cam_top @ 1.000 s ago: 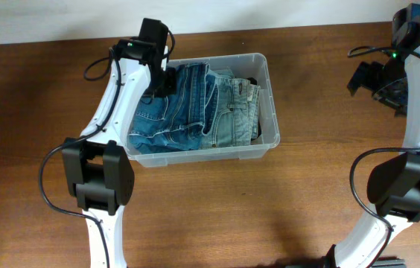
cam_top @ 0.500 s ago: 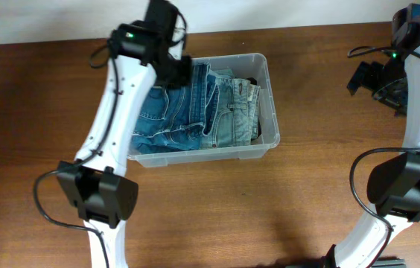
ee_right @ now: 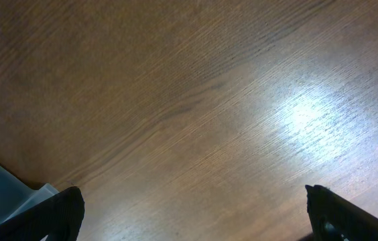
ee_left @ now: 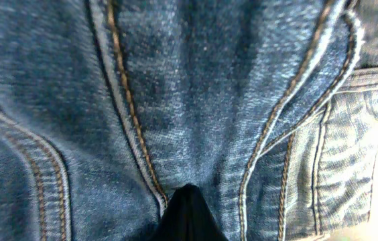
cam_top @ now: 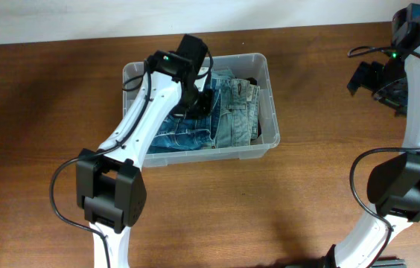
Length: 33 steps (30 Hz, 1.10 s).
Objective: Pack container
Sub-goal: 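Press and tuck the dark-blue jeans down with the left gripper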
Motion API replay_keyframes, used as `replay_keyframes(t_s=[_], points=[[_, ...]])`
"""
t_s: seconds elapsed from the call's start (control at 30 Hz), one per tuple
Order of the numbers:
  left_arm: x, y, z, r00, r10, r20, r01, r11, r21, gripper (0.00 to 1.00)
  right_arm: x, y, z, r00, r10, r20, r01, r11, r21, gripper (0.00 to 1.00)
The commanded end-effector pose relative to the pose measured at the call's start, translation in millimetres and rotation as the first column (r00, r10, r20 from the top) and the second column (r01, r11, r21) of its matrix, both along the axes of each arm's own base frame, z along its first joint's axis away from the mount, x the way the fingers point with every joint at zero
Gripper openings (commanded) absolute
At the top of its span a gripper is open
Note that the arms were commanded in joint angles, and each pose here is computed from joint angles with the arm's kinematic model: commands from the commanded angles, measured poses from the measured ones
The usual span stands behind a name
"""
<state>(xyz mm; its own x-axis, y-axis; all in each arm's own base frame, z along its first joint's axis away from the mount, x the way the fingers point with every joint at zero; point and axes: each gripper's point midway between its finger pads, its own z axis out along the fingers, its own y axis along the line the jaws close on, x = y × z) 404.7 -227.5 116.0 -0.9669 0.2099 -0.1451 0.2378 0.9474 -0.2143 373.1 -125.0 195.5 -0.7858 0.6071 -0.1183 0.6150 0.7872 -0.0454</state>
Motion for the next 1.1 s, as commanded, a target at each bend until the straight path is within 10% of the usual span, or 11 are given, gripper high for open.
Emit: replay_keyframes(t_s=[0.0, 0.5, 1.07], points=[[-16, 7, -33, 0.996, 0.013, -0.089, -0.008, 0.999, 0.053, 0.01, -1, -1, -1, 1.0, -0.015, -0.005, 0.015, 1.0, 0.001, 0.98], [79, -21, 48, 0.939, 0.016, 0.343, 0.003, 0.998, -0.056, 0.01, -1, -1, -1, 1.0, -0.015, -0.004, 0.015, 1.0, 0.001, 0.99], [84, -4, -25, 0.968, 0.014, 0.249, -0.04, 0.994, 0.099, 0.01, -1, -1, -1, 1.0, -0.015, -0.005, 0.015, 1.0, 0.001, 0.98]])
